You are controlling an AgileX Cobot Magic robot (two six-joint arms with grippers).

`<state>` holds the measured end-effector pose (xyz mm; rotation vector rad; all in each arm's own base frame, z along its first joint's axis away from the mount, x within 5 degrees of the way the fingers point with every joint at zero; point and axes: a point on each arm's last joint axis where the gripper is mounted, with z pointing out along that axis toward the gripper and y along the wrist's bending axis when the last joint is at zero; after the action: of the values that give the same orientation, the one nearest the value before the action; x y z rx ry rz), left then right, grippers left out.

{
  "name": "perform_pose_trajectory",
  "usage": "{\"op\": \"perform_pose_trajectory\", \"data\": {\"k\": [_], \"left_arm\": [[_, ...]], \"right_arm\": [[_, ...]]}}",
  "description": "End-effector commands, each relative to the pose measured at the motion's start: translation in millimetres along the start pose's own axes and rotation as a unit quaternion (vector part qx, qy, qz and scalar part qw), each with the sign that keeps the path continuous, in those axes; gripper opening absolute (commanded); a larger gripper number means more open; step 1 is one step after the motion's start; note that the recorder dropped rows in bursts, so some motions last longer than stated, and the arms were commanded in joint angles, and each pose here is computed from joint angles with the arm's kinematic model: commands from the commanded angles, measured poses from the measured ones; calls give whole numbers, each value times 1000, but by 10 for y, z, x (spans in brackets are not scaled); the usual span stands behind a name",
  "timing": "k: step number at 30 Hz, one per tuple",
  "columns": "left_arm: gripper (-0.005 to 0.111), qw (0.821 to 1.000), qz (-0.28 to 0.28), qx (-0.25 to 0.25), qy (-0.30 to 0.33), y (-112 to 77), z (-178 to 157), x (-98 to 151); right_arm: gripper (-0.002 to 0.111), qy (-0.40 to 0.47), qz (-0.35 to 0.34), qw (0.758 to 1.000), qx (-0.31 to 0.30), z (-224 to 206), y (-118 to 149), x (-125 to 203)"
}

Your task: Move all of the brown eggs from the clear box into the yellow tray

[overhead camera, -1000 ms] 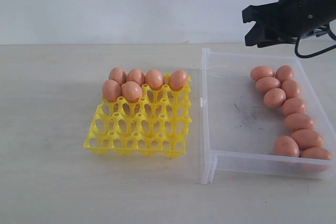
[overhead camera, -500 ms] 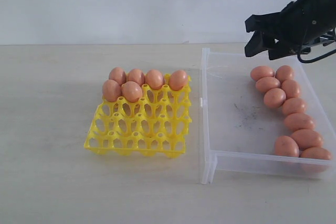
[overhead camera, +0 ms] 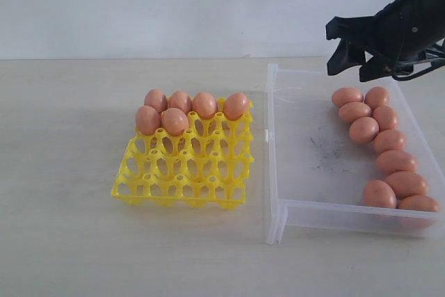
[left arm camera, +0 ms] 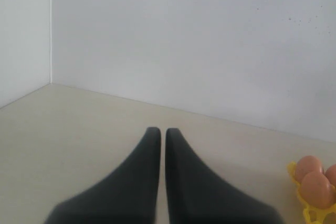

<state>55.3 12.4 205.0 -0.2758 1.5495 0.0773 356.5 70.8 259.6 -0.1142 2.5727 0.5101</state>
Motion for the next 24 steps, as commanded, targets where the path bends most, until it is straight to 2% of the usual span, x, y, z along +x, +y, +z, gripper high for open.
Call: {"op": "perform_pose_trajectory", "data": {"k": [1, 4, 6, 8, 12, 16, 18, 21, 24], "left_arm": [[4, 1000, -9, 0, -6, -1, -2, -12], [4, 1000, -9, 0, -6, -1, -2, -12], [4, 1000, -9, 0, -6, -1, -2, -12], [4, 1000, -9, 0, -6, -1, -2, -12], [4, 1000, -9, 0, -7, -1, -2, -14], [4, 1000, -9, 0, -7, -1, -2, -14], [4, 1000, -9, 0, -7, -1, -2, -14], [4, 1000, -9, 0, -6, -1, -2, -12], [4, 1000, -9, 0, -6, -1, -2, -12]], "right_arm": [[51, 38, -59, 997, 27, 137, -120, 52], [51, 22, -168, 985, 31, 202, -151, 15], [51, 8, -180, 983, 29, 208, -145, -11], [51, 5, -158, 987, 25, 209, -137, -15], [51, 1, -37, 999, 19, 209, -126, -15], [51, 19, 2, 1000, 19, 288, -154, 21], [51, 55, 20, 998, 33, 428, -228, 93], [51, 112, 96, 984, 103, 696, -444, 245], [51, 101, 113, 982, 110, 852, -512, 258]]}}
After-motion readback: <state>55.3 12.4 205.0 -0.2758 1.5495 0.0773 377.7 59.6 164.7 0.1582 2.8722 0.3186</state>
